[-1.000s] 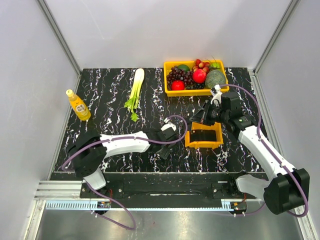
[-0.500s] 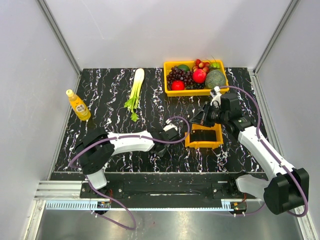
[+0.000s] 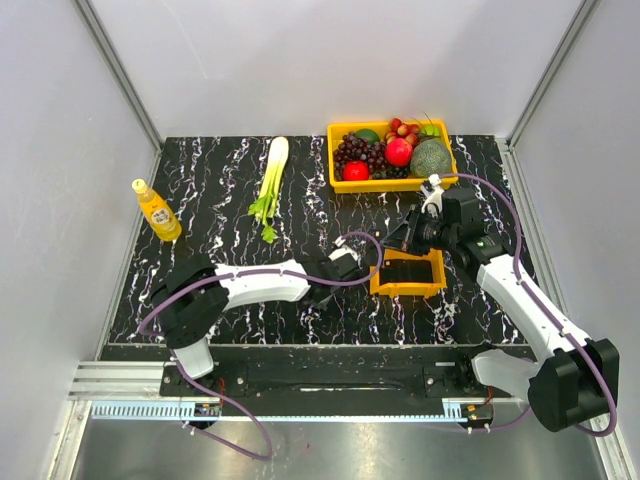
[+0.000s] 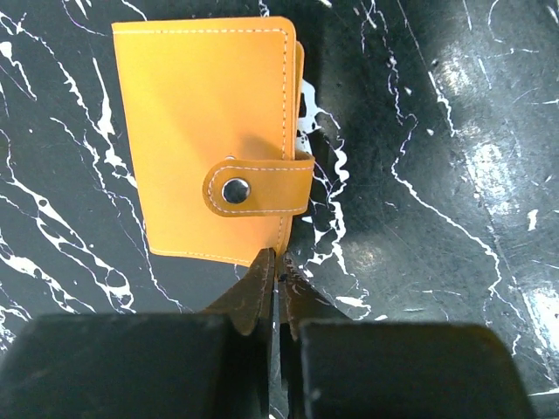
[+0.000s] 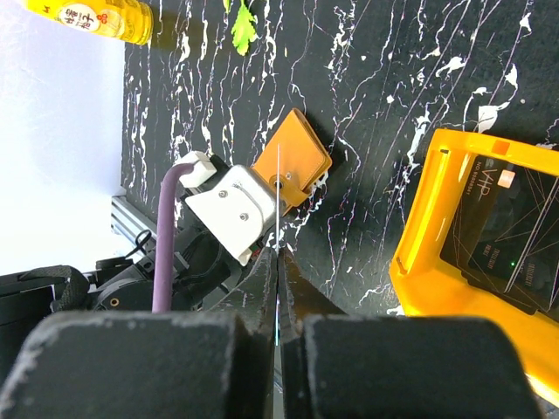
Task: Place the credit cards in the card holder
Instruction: Pick up the card holder from the center of the board.
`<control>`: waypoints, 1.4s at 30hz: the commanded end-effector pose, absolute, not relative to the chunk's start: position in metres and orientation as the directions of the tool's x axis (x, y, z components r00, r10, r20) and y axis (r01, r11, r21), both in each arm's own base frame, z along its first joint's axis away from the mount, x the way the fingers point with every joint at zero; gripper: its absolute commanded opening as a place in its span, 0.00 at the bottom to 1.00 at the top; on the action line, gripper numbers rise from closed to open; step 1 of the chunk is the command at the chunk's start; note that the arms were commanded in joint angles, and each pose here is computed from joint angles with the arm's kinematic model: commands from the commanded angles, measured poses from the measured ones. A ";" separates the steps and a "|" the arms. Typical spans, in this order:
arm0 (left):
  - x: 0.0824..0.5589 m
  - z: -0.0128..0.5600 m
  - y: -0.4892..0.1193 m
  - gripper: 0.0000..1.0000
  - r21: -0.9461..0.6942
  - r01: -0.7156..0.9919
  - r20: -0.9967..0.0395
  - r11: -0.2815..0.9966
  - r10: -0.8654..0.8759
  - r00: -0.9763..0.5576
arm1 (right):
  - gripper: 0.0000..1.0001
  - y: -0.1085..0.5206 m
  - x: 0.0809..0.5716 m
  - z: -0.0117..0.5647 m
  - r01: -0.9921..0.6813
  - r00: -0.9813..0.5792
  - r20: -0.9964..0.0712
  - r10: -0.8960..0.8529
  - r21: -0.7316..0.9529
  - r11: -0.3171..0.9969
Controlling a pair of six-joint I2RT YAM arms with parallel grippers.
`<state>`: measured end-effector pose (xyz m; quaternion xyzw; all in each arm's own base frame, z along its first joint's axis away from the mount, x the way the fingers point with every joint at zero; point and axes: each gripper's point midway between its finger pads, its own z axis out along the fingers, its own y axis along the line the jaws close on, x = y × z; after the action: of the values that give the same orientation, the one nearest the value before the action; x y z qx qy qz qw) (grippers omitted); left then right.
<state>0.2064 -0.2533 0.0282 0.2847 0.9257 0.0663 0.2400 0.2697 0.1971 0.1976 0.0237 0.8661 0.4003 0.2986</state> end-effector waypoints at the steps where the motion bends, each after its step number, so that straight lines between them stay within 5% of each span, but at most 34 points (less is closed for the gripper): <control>1: 0.212 0.046 -0.269 0.00 0.224 0.505 -0.451 0.833 0.548 -0.705 | 0.00 0.197 0.271 0.206 -0.240 -0.795 -0.542 0.275 0.695 0.678; 7: 0.215 0.066 -0.274 0.00 0.160 0.487 -0.479 0.859 0.499 -0.723 | 0.00 0.197 0.272 0.204 -0.235 -0.798 -0.536 0.273 0.695 0.679; 15: 0.221 0.115 -0.288 0.00 -0.161 0.412 -0.513 0.897 0.281 -0.811 | 0.00 0.200 0.274 0.202 -0.232 -0.802 -0.528 0.277 0.705 0.670; 25: 0.245 0.169 -0.260 0.00 -0.014 0.390 -0.618 0.921 0.298 -0.727 | 0.00 0.207 0.277 0.200 -0.237 -0.821 -0.503 0.271 0.731 0.640; 29: 0.240 0.145 -0.267 0.00 0.045 0.437 -0.521 0.898 0.394 -0.757 | 0.00 0.220 0.275 0.199 -0.240 -0.841 -0.471 0.265 0.765 0.598; 42: 0.243 0.130 -0.280 0.00 0.091 0.320 -0.548 0.943 0.316 -0.775 | 0.00 0.257 0.279 0.171 -0.014 -0.819 -0.343 0.460 0.813 0.582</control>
<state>0.2284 -0.2777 0.1088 0.2096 0.9457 -0.0024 0.2483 0.2605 0.2531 0.1672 0.0738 0.8618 0.4409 0.2398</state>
